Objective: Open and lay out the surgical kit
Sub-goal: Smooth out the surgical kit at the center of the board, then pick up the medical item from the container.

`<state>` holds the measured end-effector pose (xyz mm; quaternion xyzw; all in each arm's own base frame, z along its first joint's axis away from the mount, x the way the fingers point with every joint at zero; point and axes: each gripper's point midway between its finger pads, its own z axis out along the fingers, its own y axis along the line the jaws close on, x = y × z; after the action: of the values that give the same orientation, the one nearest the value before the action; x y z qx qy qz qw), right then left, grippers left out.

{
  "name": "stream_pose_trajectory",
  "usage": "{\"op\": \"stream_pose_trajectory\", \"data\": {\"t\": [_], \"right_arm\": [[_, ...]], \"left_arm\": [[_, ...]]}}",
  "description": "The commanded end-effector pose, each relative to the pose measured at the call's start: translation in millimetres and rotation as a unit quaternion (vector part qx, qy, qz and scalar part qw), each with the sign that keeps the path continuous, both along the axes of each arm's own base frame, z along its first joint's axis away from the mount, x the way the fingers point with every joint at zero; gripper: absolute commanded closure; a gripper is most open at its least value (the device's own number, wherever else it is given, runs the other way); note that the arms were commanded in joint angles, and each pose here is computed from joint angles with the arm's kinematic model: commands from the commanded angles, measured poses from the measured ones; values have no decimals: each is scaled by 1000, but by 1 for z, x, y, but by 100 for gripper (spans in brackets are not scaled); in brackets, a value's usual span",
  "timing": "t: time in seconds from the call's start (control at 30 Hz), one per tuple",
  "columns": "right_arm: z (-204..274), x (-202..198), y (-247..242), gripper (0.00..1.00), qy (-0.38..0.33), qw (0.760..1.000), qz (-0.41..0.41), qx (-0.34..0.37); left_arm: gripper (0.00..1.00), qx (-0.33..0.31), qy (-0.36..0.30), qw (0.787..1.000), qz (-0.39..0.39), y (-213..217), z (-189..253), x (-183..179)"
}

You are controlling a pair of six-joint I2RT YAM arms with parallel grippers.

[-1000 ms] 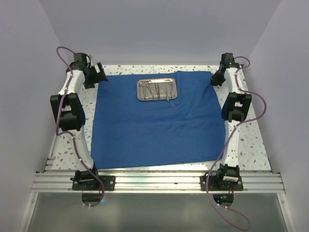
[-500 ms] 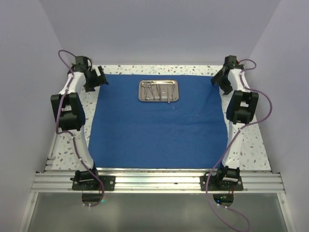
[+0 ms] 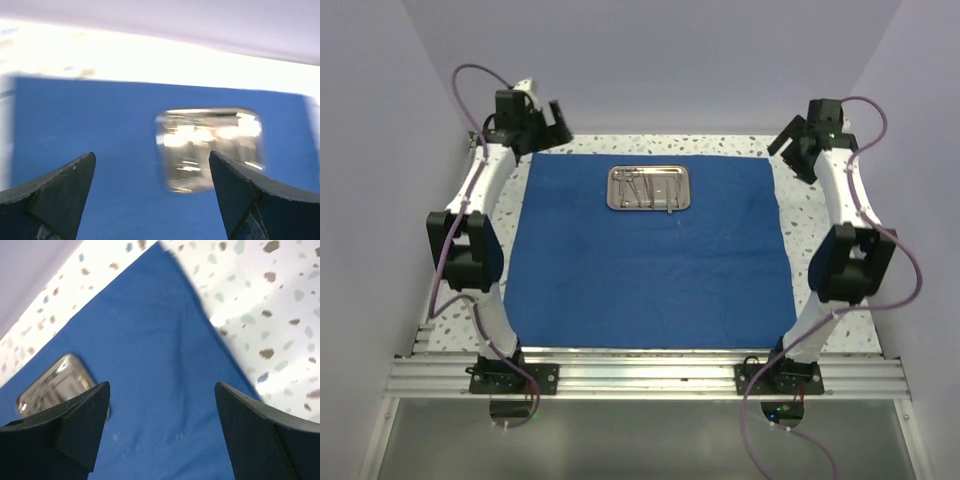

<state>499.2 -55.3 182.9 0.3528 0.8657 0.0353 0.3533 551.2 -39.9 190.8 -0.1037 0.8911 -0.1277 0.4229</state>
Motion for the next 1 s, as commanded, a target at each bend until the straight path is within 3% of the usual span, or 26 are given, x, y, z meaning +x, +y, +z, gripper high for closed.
{"op": "stream_pose_trajectory", "data": {"t": [0.0,0.03,0.07,0.1,0.17,0.2,0.23,0.27,0.3,0.37,0.47,0.5,0.7,0.97], "right_arm": [[46,-25,61,11,-66,994,89,-7],[45,-39,78,11,-63,992,108,-14],[46,-46,111,12,-64,987,150,-18],[45,-54,125,12,-58,984,166,-25],[45,-76,159,12,-41,975,212,-51],[47,-84,168,12,-39,972,225,-60],[45,-98,179,12,-31,967,243,-69],[44,-105,177,12,-27,968,237,-77],[42,-112,178,12,-22,968,237,-75],[35,-133,171,13,-5,971,228,-69],[32,-159,165,13,4,970,235,-61],[34,-166,165,13,1,969,241,-57],[33,-213,148,14,19,965,252,-65],[37,-254,129,13,34,964,253,-78]], "left_arm": [[0,-169,-132,965,-153,-111,92,-20],[0,-251,-158,938,-179,-123,95,-18],[0,-292,-126,927,-197,-132,70,-17],[0,-299,-105,931,-182,-132,59,-11],[0,-209,-78,958,-181,-153,50,-5],[0,-141,-89,976,-140,-151,49,8],[0,-91,-104,975,-174,-188,75,-1],[0,-65,-89,979,-171,-202,59,6],[0,-50,-133,977,-156,-212,100,17],[2,-31,-81,983,-163,-241,64,13],[6,-18,-87,983,-159,-264,56,5],[7,4,-70,987,-146,-263,32,1],[21,37,-41,984,-169,-319,-7,-23],[33,72,6,987,-147,-336,-64,-45]]}}
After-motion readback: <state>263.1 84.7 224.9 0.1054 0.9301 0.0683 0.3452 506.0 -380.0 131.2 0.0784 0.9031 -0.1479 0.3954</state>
